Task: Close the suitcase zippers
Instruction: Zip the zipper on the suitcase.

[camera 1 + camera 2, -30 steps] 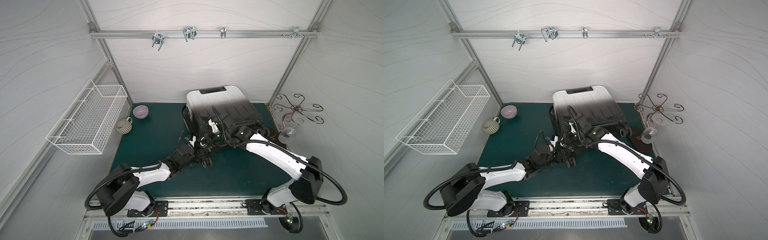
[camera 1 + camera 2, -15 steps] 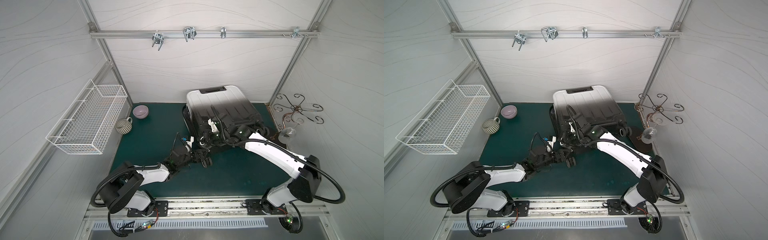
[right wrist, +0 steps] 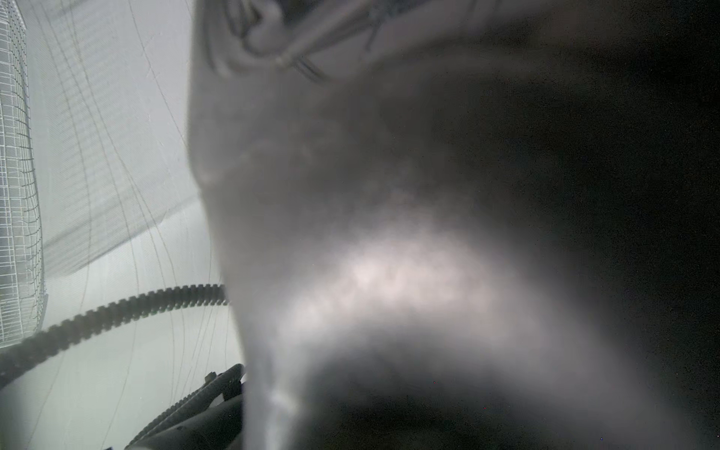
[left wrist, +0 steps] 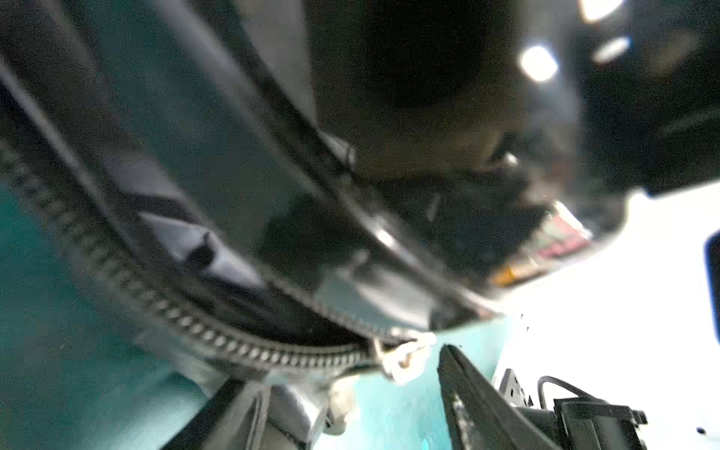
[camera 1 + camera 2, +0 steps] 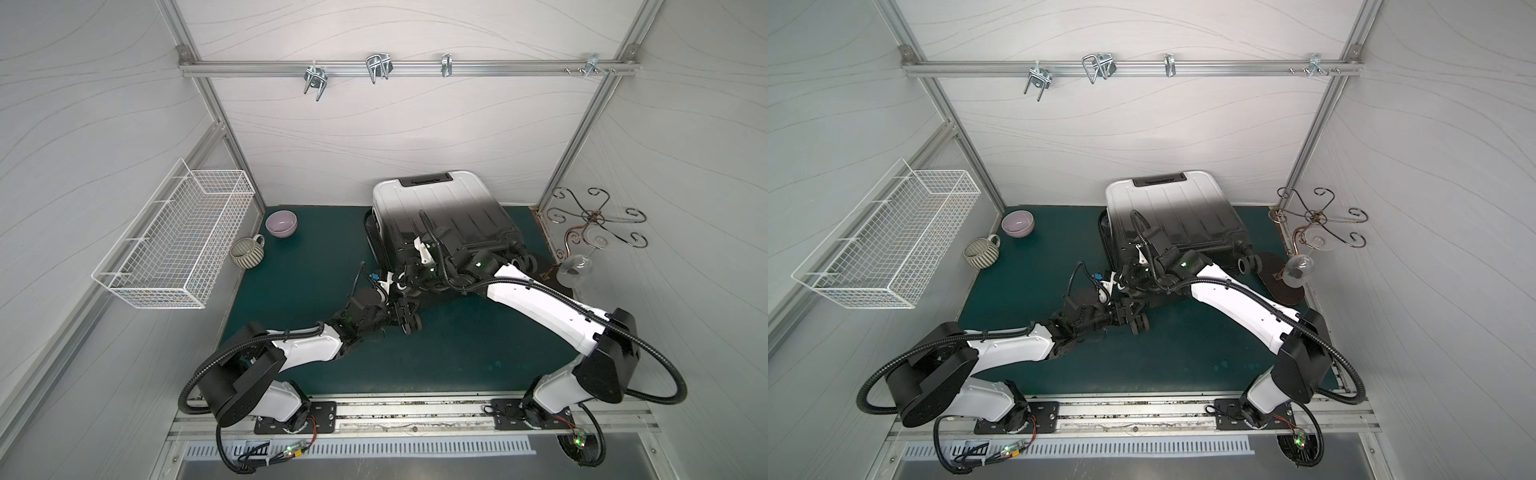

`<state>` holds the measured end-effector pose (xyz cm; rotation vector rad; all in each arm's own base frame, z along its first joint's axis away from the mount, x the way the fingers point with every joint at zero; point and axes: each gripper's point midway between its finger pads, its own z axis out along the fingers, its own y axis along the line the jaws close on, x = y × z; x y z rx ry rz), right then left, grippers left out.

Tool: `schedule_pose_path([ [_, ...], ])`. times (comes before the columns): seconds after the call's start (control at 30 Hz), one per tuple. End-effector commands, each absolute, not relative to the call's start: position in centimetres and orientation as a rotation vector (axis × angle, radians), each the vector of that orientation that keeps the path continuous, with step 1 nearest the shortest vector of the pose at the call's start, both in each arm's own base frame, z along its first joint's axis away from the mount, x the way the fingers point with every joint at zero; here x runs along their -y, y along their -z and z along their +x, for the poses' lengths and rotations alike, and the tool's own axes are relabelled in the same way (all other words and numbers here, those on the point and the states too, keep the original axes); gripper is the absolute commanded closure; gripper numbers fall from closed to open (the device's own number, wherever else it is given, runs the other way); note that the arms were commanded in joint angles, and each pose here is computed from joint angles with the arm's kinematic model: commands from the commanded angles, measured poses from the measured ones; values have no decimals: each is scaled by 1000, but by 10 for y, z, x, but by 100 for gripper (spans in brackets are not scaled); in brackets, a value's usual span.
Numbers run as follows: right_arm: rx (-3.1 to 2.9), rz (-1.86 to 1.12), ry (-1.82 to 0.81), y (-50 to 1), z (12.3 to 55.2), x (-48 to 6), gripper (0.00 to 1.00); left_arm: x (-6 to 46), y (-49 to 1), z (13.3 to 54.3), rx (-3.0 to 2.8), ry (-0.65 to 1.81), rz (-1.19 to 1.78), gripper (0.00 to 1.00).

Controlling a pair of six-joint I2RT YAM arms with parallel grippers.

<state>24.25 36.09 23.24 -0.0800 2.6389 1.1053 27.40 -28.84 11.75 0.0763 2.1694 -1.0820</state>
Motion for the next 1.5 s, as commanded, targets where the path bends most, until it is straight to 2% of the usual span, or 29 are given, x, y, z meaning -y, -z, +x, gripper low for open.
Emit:
schedule_pose_path([
  [0.0, -2856, -31, -1338, -238, 190, -378, 100, 279, -147, 296, -2070, 992, 34, 31],
  [0.13, -2860, -34, -1343, -236, 190, -381, 100, 284, -153, 299, -2062, 1005, 64, 32],
  [0.6, -2867, -32, -1337, -234, 188, -380, 100, 278, -160, 318, -2041, 921, 28, 49],
  [0.67, -2871, -31, -1334, -233, 188, -381, 100, 277, -160, 320, -2033, 904, 31, 57],
  [0.93, -2889, 21, -1290, -222, 189, -370, 100, 254, -175, 332, -1963, 781, -48, 100],
  [1.23, -2903, 82, -1252, -210, 191, -358, 100, 233, -198, 326, -1905, 725, -67, 100],
  [1.47, -2928, 99, -1145, -200, 190, -341, 100, 206, -177, 334, -2079, 469, -40, 100],
])
